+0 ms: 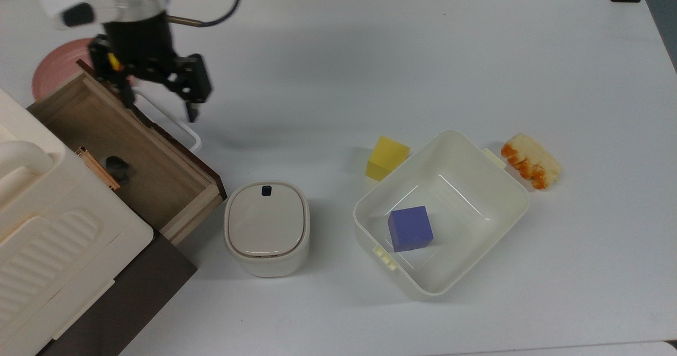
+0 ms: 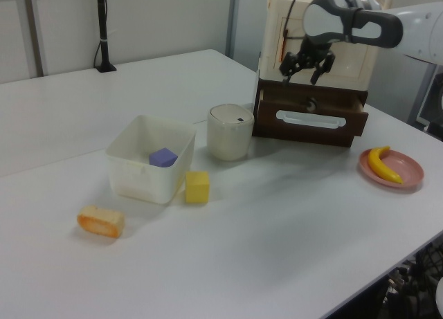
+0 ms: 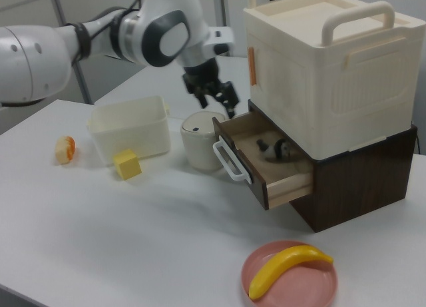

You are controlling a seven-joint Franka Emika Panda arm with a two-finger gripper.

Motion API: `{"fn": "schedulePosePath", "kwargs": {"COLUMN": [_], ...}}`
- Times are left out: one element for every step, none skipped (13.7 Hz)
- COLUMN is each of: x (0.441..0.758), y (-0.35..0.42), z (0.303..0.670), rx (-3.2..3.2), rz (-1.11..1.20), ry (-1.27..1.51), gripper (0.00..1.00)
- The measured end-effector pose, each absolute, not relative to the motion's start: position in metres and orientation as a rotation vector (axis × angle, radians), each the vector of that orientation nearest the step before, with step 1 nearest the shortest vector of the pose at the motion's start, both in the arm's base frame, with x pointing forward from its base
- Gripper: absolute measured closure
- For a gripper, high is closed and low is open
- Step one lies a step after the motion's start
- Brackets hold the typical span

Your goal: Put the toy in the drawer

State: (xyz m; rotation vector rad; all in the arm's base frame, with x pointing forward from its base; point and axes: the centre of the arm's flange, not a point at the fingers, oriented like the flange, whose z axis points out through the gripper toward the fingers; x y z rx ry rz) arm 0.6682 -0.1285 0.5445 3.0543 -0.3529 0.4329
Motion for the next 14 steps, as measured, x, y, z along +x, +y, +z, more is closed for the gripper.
{"fn": "schedulePosePath", "kwargs": {"x": [0.668,0.663,0.655,0.643,0.636,0.628,0.619,0.615,0.612,0.609,0.605,0.603,0.601,0.600], "y": [-0.112,-0.089,-0.069,-0.050,-0.039,-0.026,-0.011,-0.004,0.002,0.007,0.010,0.012,0.013,0.013], "z": [0.543,0.544,0.549,0.558,0.564,0.570,0.579,0.584,0.587,0.589,0.591,0.593,0.595,0.595], "rx": [3.067,3.083,3.091,3.095,3.094,3.092,3.086,3.083,3.080,3.079,3.077,3.076,3.075,3.075], "rz": [0.386,0.308,0.232,0.142,0.095,0.058,0.041,0.041,0.036,0.030,0.026,0.026,0.027,0.027], "ry": [-0.342,-0.313,-0.281,-0.245,-0.232,-0.232,-0.256,-0.273,-0.278,-0.274,-0.270,-0.267,-0.265,-0.262], "gripper": [0.00,0.00,0.00,0.00,0.00,0.00,0.00,0.00,0.00,0.00,0.00,0.00,0.00,0.00]}}
